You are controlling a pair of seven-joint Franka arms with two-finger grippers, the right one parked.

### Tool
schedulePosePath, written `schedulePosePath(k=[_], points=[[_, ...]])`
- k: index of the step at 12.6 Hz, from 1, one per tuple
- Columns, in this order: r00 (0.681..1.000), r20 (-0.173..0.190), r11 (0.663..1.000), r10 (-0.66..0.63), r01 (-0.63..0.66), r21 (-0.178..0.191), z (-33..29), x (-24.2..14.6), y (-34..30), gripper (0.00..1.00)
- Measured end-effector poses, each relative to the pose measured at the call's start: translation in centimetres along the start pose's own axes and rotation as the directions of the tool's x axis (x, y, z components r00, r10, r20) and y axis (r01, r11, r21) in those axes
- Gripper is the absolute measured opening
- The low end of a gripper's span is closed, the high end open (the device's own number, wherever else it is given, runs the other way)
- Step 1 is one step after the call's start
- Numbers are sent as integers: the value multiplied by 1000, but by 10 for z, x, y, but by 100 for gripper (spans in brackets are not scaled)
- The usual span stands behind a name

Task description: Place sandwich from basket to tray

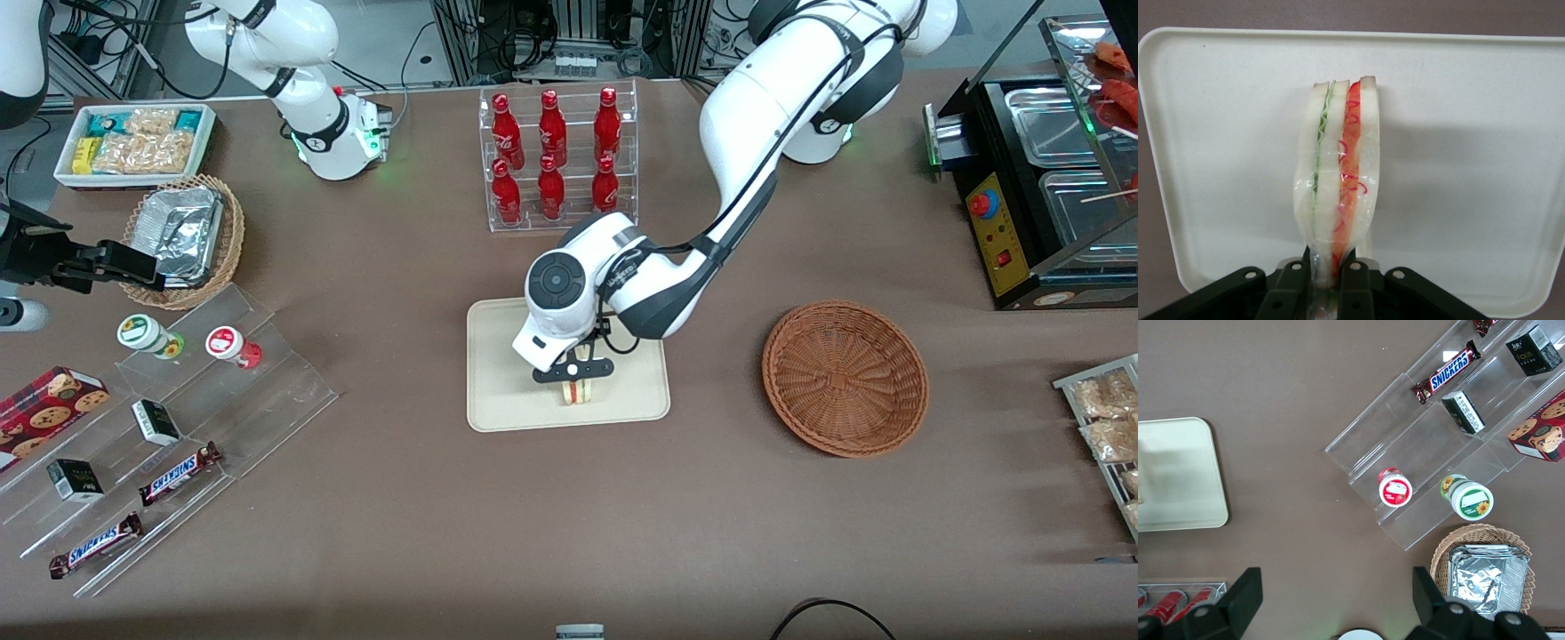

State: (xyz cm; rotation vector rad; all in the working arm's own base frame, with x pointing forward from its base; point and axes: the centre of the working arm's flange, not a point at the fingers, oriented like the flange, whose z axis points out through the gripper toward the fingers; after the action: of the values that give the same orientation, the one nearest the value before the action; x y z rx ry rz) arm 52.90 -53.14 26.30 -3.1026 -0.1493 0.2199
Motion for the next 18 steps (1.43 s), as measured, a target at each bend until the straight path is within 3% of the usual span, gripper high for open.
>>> schedulePosePath(k=[8,12,16,18], points=[[998,2,998,-58,58,-5,12,1,5,16],[998,-7,998,-63,62,-20,7,3,7,59],[998,-40,998,-49,47,-38,-44,10,-2,99],[998,-55,998,-41,39,-38,-70,15,-13,100]])
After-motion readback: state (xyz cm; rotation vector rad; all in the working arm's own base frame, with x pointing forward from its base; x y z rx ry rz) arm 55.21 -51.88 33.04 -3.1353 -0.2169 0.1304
